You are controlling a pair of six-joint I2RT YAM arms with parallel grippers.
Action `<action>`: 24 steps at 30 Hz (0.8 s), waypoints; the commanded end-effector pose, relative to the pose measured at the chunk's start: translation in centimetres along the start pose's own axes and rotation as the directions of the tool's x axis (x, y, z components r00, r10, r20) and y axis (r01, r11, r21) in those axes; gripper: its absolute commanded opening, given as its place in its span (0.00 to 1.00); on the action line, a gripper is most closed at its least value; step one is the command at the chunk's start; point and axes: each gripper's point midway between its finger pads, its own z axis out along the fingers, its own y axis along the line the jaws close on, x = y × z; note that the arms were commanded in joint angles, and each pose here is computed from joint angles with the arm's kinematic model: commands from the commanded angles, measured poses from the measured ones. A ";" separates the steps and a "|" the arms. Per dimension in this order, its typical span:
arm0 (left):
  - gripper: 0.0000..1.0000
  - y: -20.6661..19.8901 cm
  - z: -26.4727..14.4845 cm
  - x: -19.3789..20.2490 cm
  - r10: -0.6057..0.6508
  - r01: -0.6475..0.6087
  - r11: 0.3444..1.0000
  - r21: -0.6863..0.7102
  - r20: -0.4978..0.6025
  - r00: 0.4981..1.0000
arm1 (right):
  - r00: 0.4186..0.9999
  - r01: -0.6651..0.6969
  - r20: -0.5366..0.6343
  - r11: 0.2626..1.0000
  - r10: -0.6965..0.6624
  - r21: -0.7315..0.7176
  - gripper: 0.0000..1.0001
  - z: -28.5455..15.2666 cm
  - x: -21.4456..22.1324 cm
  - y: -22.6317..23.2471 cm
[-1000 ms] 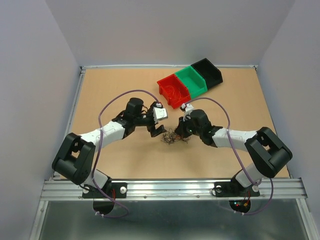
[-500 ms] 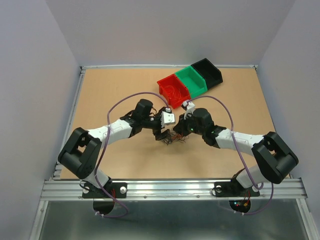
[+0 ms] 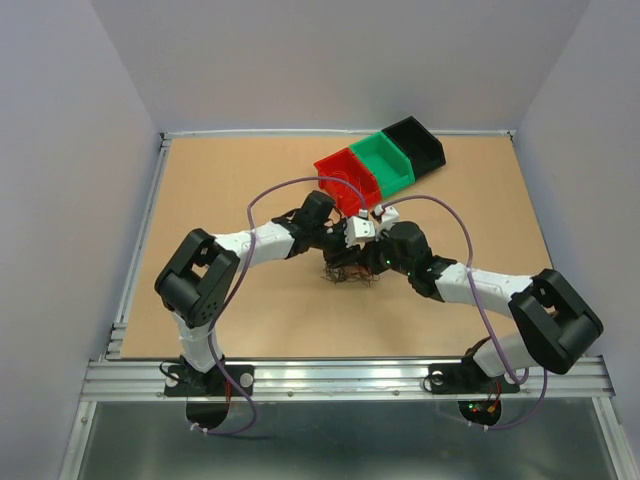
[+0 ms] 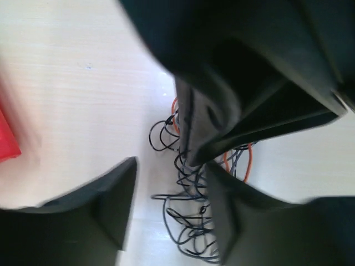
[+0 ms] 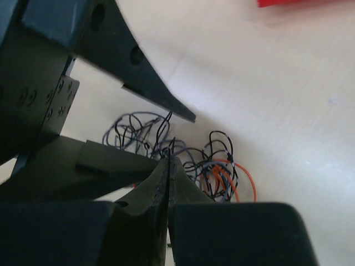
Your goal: Untangle the cables
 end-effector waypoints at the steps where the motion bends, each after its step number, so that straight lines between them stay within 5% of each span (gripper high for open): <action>1: 0.51 0.6 1.0 0.2 -0.035 0.034 0.999 -0.015 -0.060 0.998 | 0.996 -0.013 0.092 0.999 0.010 0.032 0.00 -0.6 -1.9 0.0; 7: 0.02 0.4 0.8 0.4 -0.047 0.047 0.999 -0.005 -0.078 0.996 | 0.988 -0.061 0.151 0.976 0.029 0.209 0.00 -1.4 -2.4 -3.3; 12: 0.00 0.8 -0.8 0.2 -0.048 0.047 0.998 -0.032 -0.054 0.997 | 0.979 -0.088 0.200 0.965 0.037 0.249 0.00 -2.4 -2.9 -4.1; 18: 0.00 2.8 -4.4 -0.7 -0.083 0.084 0.991 -0.101 0.012 0.996 | 0.917 -0.205 0.395 0.918 0.058 0.340 0.00 -6.6 -5.4 -6.2; 24: 0.00 4.3 -9.4 -2.6 -0.089 0.110 0.979 -0.170 0.130 0.987 | 0.840 -0.223 0.541 0.941 0.053 0.254 0.01 -10.2 -8.5 -4.7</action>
